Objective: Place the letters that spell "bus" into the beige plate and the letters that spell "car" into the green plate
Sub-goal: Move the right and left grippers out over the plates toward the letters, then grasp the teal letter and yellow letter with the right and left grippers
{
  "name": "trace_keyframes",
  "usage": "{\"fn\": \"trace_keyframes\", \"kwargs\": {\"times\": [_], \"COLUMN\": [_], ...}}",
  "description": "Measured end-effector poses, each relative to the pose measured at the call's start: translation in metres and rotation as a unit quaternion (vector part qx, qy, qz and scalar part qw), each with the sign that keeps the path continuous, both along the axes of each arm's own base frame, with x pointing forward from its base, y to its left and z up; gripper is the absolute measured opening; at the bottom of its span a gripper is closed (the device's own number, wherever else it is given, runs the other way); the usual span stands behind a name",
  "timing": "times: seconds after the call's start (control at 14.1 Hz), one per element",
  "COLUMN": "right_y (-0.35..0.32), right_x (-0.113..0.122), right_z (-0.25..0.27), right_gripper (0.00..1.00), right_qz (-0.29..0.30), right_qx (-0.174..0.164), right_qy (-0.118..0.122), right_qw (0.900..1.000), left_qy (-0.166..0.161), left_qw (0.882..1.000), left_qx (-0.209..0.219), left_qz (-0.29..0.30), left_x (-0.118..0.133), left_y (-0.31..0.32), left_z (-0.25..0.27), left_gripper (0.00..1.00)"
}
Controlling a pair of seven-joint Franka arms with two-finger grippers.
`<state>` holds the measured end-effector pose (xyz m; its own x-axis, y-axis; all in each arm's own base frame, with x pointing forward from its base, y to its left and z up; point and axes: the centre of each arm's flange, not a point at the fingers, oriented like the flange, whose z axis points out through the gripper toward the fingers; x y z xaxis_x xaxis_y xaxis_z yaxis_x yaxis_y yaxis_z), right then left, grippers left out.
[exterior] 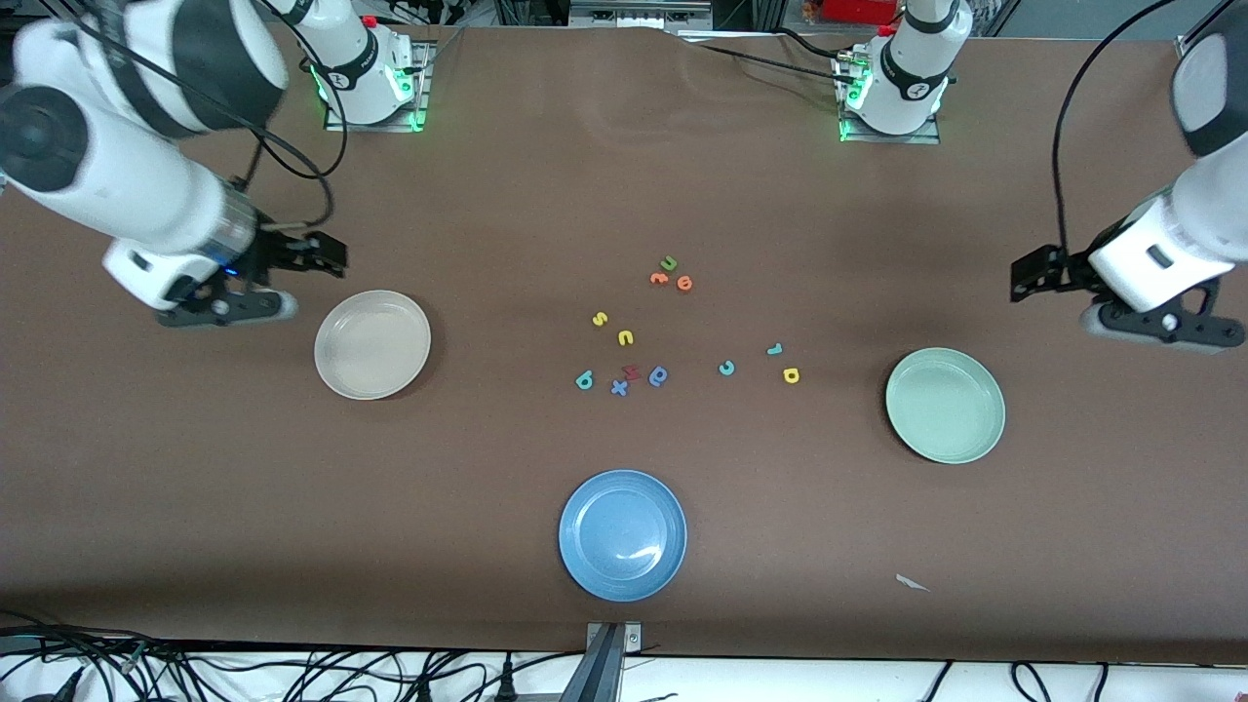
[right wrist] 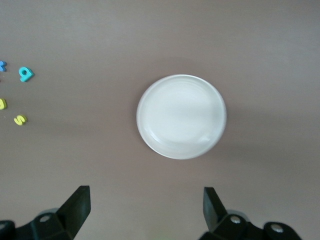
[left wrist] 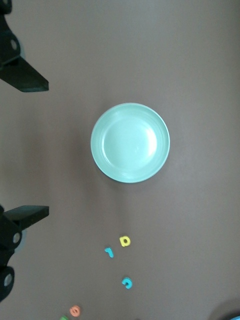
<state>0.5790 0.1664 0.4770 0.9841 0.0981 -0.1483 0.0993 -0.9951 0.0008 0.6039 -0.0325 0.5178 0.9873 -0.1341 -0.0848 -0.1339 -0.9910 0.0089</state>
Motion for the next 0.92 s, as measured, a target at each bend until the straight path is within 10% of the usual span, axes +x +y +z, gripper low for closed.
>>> {"fn": "trace_keyframes", "kwargs": {"times": [0.43, 0.92], "right_y": [0.127, 0.242], "right_x": [-0.005, -0.021], "right_z": [-0.076, -0.188], "right_gripper": [1.00, 1.00], "right_qz": [-0.128, -0.328], "right_qx": [-0.006, -0.011], "right_qy": [-0.035, -0.068], "right_qw": [0.991, 0.942], "left_qy": [0.001, -0.025], "left_qw": [0.999, 0.988], "left_qx": [-0.012, -0.031], "left_qz": [0.047, 0.149], "left_x": [0.024, 0.004], "left_y": [-0.079, -0.167], "left_z": [-0.097, -0.213], "left_gripper": [1.00, 1.00]}}
